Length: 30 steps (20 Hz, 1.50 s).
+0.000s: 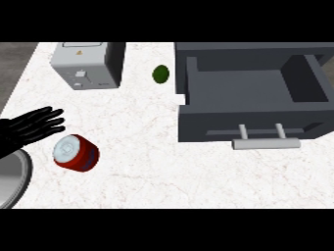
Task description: Pick up the can, place it into the drawer and close the drawer
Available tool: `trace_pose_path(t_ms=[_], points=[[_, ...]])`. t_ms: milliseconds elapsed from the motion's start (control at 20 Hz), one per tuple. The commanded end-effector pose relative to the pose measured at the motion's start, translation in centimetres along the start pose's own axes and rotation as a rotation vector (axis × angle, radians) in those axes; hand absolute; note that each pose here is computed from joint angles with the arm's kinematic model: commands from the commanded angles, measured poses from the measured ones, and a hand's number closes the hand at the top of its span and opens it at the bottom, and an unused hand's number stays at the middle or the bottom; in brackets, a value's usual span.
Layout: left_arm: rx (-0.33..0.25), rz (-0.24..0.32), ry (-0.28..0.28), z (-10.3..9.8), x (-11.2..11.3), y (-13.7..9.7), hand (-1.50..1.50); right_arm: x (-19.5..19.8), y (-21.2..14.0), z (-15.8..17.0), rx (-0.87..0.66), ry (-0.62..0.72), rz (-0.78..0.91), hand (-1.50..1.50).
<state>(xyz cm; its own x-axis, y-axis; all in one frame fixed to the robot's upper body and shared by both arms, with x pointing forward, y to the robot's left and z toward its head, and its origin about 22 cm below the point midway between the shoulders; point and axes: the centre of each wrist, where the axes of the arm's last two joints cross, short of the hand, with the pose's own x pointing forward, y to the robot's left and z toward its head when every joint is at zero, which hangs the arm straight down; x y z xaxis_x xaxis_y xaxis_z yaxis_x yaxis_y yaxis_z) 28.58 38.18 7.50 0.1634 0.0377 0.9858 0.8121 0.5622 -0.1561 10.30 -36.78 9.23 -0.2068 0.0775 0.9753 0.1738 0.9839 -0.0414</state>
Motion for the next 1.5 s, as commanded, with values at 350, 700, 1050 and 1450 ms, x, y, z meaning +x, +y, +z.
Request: trace_pose_path(t_ms=[350,700,1050,1450], points=[[0.074,-0.007,0.024,-1.1,-6.1,2.3,-1.50,0.8,-1.1,1.5,0.008,0.009,0.004,-1.50],[0.145,-0.008,0.028,0.8,-7.9,3.9,-1.50,0.5,-2.0,1.5,0.002,-0.005,0.016,-1.50],[0.168,-0.019,0.045,0.5,-8.5,5.0,-1.50,0.8,-1.3,2.0,0.003,-0.021,0.004,-1.50],[0.172,0.004,0.108,0.6,-12.7,3.5,-1.50,1.4,-3.3,2.0,0.028,-0.015,-0.008,-1.50]])
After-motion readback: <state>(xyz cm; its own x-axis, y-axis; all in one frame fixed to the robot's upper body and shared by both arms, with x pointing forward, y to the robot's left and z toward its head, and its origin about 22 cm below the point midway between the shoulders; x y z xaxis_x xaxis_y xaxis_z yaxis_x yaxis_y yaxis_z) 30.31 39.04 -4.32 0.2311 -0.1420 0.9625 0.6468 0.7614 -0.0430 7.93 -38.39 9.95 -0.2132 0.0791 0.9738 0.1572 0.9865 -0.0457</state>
